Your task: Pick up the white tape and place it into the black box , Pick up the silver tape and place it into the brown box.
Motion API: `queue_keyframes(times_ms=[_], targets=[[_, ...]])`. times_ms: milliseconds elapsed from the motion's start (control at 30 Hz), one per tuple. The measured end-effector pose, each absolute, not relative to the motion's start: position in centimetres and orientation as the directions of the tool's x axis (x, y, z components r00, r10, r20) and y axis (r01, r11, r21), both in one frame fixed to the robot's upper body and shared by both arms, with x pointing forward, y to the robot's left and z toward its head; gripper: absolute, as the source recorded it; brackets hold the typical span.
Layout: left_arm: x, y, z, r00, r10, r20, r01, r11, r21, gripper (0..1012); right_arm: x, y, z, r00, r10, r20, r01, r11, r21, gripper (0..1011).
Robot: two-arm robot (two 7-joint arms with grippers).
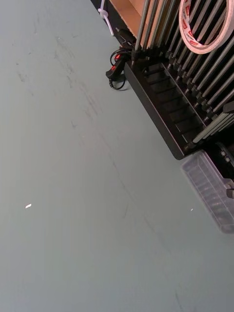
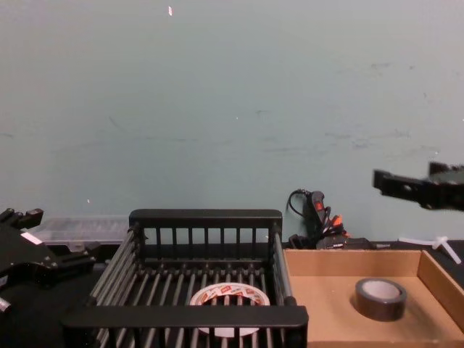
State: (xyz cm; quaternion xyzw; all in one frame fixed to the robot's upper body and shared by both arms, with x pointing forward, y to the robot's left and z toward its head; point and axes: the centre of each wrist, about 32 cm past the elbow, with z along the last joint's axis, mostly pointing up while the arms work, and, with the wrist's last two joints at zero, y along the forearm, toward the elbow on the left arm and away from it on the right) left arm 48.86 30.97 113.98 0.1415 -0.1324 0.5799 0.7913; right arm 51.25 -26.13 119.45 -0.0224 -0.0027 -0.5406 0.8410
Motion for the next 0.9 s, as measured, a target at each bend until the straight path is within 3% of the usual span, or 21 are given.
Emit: queue_keyframes(times_ms=[333, 900], targets=[[48.9, 31.0, 114.0, 0.292, 0.88, 0.374, -0.955, 0.287, 0.07, 1002, 50.6, -27.5, 117.2, 0.352, -0.935, 0.033, 0.934, 0.349, -0.083, 1000], [48.9, 31.0, 114.0, 0.292, 0.88, 0.374, -0.955, 0.287, 0.07, 1001, 50.3, -27.1, 115.3, 0.343, -0.938, 0.052, 0.932, 0.333, -0.14, 1000]])
